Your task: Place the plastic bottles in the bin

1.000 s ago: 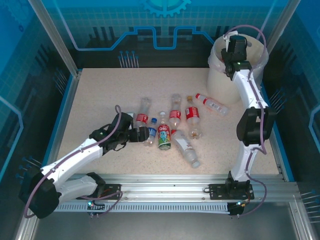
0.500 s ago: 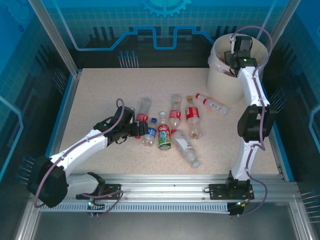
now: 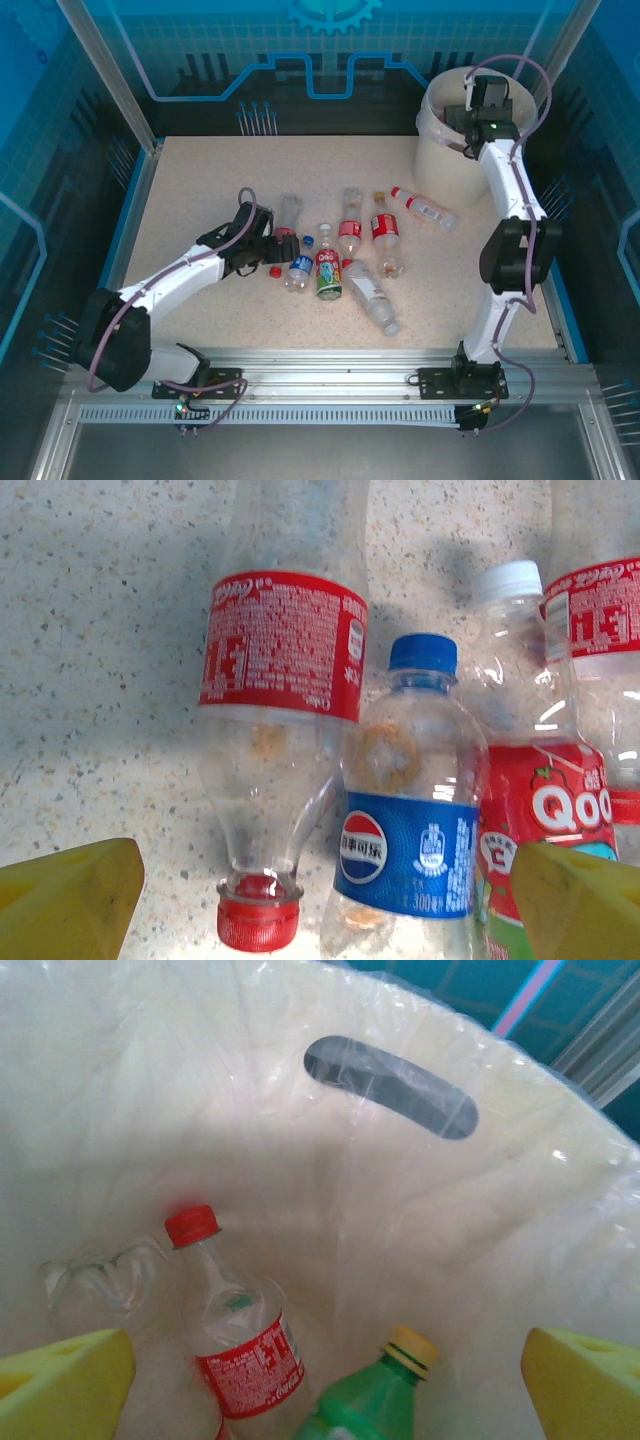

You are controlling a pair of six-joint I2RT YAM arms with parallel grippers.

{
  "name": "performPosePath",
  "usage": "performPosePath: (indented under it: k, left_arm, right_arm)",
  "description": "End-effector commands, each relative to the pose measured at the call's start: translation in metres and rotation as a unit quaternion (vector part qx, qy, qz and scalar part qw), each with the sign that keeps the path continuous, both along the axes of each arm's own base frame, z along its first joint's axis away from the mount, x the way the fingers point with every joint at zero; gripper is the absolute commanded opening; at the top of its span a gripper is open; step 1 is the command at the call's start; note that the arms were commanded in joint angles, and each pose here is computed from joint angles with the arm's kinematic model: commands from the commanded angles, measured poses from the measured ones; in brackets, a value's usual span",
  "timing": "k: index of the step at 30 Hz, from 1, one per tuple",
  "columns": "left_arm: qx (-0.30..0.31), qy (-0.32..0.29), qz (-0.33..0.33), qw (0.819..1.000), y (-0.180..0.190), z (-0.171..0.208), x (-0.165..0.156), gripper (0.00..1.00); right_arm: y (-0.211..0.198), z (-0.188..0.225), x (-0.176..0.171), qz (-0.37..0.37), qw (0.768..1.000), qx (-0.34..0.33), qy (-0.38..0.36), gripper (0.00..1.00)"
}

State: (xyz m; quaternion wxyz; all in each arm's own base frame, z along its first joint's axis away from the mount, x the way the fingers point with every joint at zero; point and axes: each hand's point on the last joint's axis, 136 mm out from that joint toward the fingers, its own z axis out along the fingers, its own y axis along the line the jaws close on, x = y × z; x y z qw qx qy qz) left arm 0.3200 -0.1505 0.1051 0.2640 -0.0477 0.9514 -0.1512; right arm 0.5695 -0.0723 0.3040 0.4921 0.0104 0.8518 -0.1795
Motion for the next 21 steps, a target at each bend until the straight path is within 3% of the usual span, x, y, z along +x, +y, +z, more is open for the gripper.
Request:
performPosePath:
  k: [1,11,21]
  left_arm:
    - [-0.007,-0.018,-0.014,1.000,-0.005,0.010,0.017,0.96]
    - [0.036,-0.008,-0.014,0.999,-0.001,-0.008,0.040,0.88]
    - [0.038,0.011,-0.011,0.999,-0.005,-0.042,0.053,0.81]
  right_arm:
    - [0.006,0.061,-0.022,0.001,0.996,0.006,-0.084,1.00]
    - [0.040,0.100,-0.103,0.034,0.985,0.063,-0.158,1.00]
    - [0.118,0.070,-0.188,0.166,0.956,0.214,-0.117,1.00]
